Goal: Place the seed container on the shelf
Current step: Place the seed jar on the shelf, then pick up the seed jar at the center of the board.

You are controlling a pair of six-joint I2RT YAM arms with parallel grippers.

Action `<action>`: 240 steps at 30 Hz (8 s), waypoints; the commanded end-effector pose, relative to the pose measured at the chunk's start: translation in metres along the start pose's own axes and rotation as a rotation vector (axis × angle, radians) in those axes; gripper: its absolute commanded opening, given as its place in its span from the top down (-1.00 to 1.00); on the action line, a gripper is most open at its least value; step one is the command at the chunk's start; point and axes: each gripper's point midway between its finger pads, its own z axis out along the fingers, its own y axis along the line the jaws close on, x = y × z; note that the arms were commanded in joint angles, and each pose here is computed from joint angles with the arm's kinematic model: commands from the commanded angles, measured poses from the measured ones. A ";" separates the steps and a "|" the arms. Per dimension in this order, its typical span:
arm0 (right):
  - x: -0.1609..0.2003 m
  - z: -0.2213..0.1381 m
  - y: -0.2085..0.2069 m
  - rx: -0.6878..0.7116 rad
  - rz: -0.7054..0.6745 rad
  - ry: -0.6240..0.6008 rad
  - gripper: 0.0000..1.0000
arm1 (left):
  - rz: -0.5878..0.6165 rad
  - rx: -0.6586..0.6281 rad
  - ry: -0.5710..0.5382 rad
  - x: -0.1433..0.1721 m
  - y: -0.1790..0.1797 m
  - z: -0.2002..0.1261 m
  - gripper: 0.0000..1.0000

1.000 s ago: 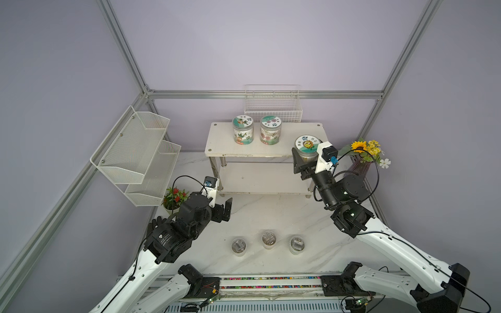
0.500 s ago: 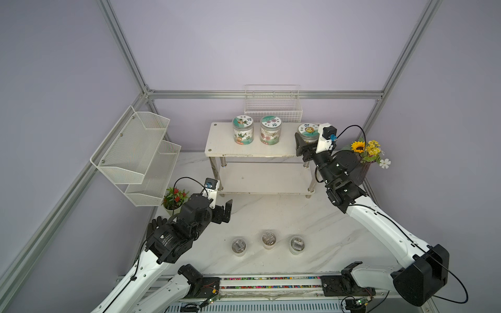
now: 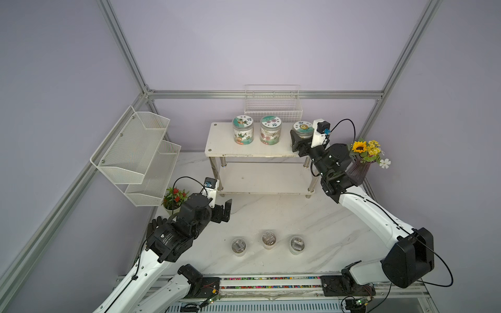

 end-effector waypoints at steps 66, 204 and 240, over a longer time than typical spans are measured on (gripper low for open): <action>-0.004 0.034 -0.005 -0.020 -0.011 -0.073 -0.49 | -0.011 0.028 -0.030 -0.012 0.001 0.007 -0.99; 0.136 -0.235 0.059 0.117 0.404 0.710 -0.82 | -0.133 -0.014 0.684 0.153 -0.066 0.024 -0.91; 0.149 -0.249 0.060 0.096 0.418 0.746 -0.78 | -0.061 -0.067 0.860 0.218 -0.101 0.018 -0.93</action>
